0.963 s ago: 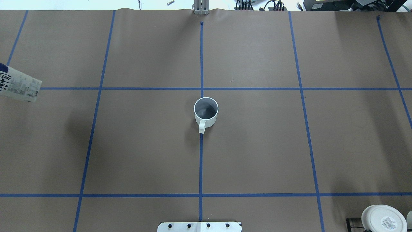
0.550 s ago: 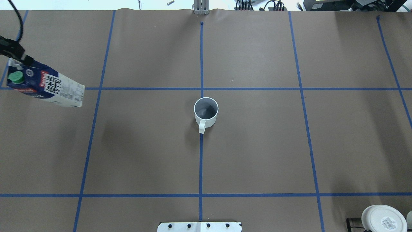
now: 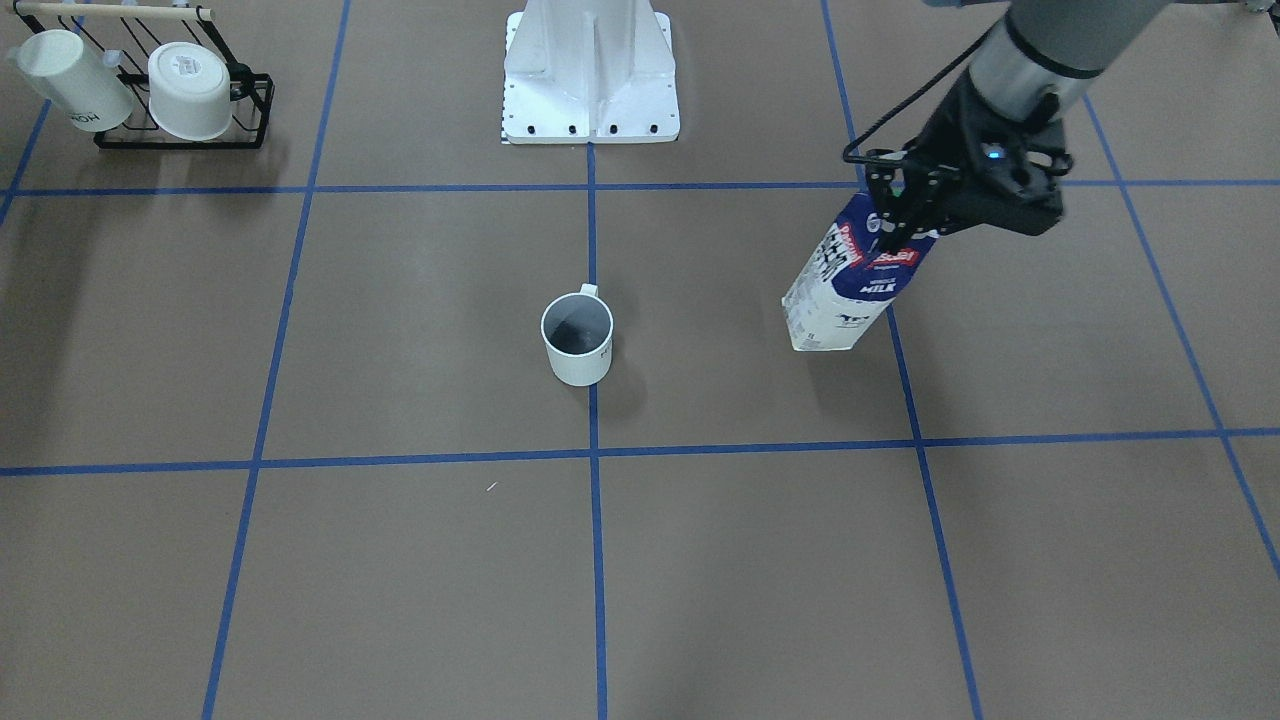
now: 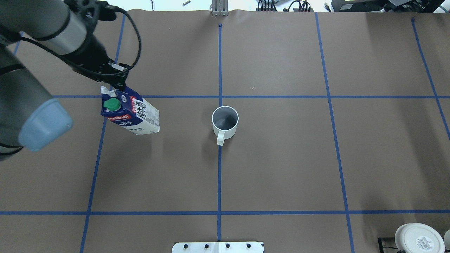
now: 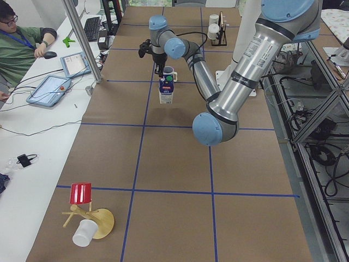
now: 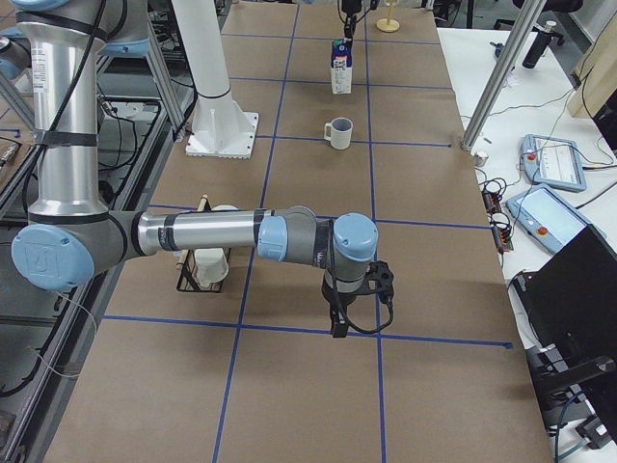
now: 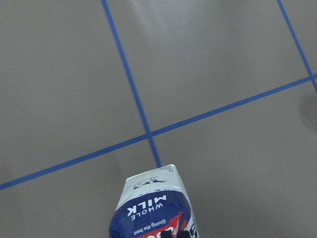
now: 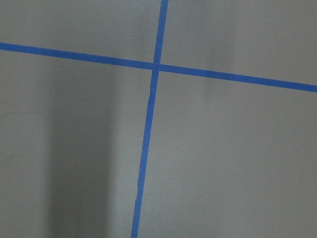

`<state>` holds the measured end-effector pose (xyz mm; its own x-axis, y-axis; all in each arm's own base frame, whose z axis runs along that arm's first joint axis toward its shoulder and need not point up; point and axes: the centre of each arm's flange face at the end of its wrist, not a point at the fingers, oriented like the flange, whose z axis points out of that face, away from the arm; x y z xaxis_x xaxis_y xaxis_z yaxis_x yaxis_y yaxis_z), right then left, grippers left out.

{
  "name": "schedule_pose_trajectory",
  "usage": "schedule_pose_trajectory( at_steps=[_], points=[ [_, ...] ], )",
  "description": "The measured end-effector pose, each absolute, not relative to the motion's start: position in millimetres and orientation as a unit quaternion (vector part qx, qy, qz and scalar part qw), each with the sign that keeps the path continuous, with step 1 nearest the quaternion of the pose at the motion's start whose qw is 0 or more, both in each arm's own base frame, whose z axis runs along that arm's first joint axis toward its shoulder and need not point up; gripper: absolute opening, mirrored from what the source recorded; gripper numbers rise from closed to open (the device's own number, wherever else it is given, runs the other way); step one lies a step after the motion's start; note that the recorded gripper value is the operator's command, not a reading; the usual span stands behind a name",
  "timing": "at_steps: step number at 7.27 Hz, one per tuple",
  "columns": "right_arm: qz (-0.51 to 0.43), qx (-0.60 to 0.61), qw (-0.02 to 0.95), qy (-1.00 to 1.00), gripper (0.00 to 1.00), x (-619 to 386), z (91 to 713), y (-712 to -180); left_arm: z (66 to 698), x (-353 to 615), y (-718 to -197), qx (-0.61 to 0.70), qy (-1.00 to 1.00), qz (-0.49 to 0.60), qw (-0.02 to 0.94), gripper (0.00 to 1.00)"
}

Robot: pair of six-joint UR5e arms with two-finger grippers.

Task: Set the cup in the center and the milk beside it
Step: 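Carry the blue milk carton with the left gripper toward the mug, then lower the carton beside the mug and open the left gripper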

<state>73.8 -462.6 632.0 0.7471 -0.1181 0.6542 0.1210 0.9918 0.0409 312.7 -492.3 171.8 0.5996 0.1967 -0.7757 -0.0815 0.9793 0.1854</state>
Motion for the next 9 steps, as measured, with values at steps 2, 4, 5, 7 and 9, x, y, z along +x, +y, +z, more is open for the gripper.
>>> schedule_pose_trajectory(
  at_steps=[2, 4, 5, 7, 9],
  points=[
    [-0.064, -0.002, 0.935, -0.35, 1.0, 74, 632, -463, 130, 380, -499, 0.056, 0.428, 0.062, 0.9, 0.0],
    [-0.064, -0.002, 0.935, -0.35, 1.0, 74, 632, -463, 107, 417, -499, 0.049, 0.423, 0.058, 0.903, 0.0],
    [-0.064, -0.002, 0.935, -0.35, 1.0, 74, 632, -463, 98, 429, -496, 0.045, 0.424, 0.058, 0.903, 0.0],
    [-0.064, -0.003, 0.935, -0.35, 1.0, 74, 633, -463, 89, 452, -489, 0.047, 0.418, 0.061, 0.905, 0.0],
    [-0.063, -0.005, 0.935, -0.35, 1.0, 74, 635, -462, 90, 469, -483, 0.052, 0.408, 0.066, 0.909, 0.0]
  ],
)
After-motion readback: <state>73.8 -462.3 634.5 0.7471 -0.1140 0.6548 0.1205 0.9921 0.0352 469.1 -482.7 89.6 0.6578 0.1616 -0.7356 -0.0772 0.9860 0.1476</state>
